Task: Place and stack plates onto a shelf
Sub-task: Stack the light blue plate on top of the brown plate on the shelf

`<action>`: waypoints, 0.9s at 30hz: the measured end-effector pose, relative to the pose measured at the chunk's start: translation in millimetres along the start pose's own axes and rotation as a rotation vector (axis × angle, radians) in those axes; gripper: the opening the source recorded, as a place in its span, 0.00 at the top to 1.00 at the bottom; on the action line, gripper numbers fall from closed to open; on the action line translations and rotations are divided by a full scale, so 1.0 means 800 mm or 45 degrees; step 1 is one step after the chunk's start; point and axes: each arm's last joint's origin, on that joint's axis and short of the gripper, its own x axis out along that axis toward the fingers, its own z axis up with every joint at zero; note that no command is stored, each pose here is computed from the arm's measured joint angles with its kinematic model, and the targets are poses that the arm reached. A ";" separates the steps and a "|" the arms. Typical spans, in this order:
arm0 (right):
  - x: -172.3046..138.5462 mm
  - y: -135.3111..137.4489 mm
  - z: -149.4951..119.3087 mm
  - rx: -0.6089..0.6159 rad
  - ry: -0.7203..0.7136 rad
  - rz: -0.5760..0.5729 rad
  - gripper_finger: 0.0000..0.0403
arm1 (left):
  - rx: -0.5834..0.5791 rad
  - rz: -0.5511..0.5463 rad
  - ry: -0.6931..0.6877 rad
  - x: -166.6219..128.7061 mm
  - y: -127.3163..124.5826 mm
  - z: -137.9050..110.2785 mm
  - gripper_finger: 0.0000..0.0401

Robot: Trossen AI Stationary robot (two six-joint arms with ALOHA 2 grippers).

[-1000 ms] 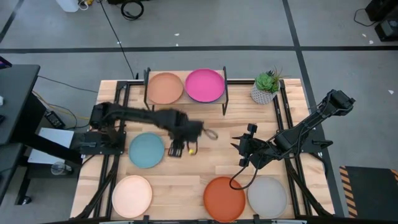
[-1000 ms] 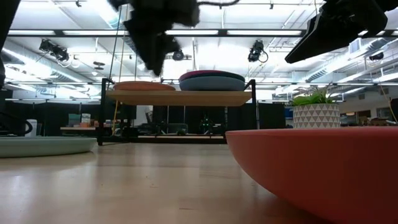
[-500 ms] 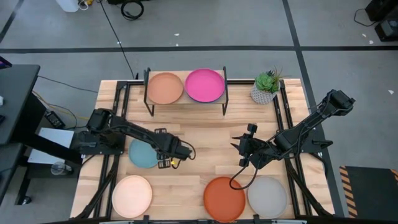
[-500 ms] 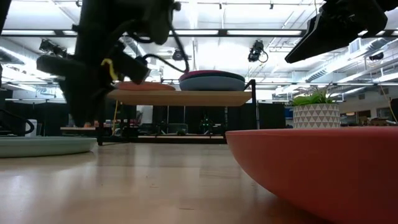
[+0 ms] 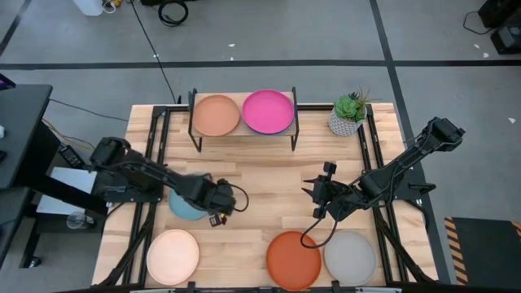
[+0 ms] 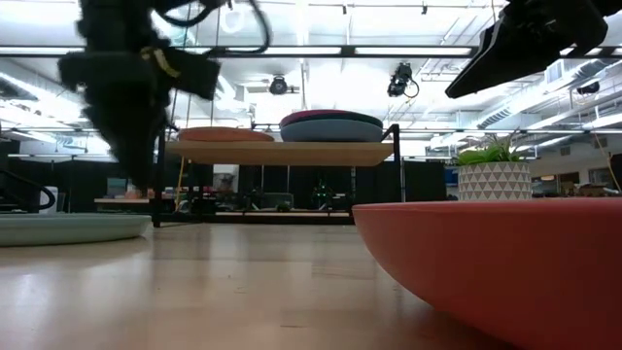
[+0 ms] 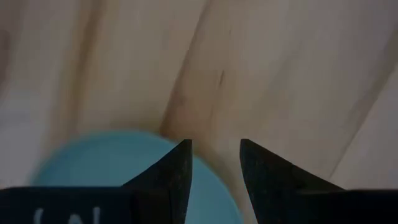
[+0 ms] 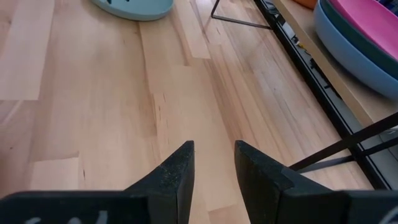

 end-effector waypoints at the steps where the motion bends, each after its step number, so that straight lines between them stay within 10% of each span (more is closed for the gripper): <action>1: 0.000 0.000 0.000 0.000 0.000 0.000 0.70 | -0.033 0.001 0.011 0.004 0.001 -0.005 0.65; 12: 0.000 0.000 0.000 -0.002 -0.002 0.003 0.70 | -0.357 0.089 0.069 0.025 0.012 -0.025 0.65; 27: 0.000 0.000 0.000 -0.008 -0.002 0.003 0.70 | -0.400 0.061 0.030 0.025 0.007 -0.024 0.65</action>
